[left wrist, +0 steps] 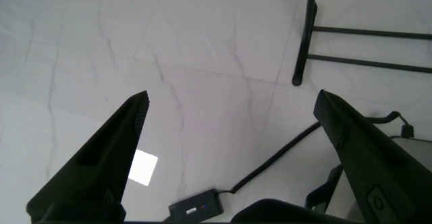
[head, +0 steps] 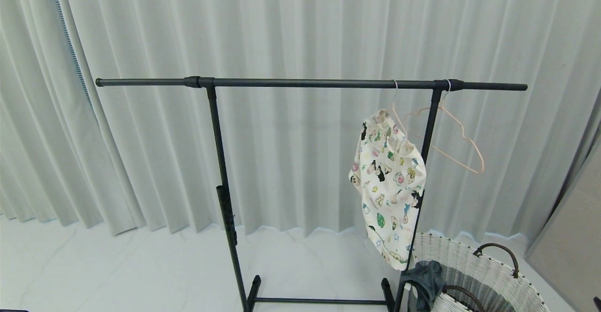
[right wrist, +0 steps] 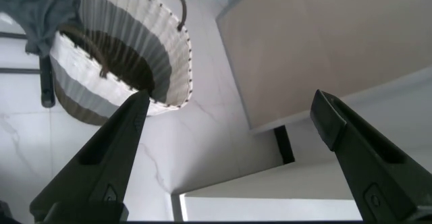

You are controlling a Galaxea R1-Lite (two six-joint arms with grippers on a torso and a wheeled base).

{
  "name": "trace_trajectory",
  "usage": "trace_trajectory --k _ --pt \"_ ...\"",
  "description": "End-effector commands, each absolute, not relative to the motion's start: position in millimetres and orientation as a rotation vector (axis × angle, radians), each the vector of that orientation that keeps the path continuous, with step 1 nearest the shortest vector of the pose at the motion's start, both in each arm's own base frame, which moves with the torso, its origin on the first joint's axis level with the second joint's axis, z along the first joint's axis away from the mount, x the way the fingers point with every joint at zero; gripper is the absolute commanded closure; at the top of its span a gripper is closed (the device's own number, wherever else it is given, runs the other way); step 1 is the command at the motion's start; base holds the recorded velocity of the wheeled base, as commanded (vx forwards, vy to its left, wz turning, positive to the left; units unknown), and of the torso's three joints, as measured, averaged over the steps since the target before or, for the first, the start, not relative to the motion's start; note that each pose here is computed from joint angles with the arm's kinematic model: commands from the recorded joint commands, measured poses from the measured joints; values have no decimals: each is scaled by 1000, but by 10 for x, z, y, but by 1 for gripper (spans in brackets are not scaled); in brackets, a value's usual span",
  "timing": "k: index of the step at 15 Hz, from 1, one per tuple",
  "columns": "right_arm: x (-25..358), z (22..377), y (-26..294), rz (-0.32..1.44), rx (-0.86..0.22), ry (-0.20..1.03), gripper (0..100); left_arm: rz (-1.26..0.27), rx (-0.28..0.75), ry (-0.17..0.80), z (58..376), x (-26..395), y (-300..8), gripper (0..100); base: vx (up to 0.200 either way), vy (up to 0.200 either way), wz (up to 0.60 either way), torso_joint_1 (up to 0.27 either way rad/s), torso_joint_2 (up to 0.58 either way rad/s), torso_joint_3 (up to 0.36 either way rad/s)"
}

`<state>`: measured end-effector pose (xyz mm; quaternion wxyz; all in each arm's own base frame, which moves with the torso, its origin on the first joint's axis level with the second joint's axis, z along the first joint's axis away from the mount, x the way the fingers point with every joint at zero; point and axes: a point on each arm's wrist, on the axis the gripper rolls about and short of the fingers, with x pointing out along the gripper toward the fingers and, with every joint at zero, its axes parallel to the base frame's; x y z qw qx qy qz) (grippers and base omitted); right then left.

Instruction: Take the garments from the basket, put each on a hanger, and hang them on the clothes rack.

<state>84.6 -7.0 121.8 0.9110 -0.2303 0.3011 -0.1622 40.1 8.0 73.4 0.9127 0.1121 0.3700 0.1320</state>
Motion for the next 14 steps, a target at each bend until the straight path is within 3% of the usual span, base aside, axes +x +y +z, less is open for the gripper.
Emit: trace_trajectory --k 1,14 --pt "839 1196 -71 -333 -477 630 0 274 228 766 733 404 80 0 0 0 0 -256 515 256" --pt "784 1093 -73 -325 -486 667 0 289 217 760 733 398 81 0 0 0 0 -236 479 243"
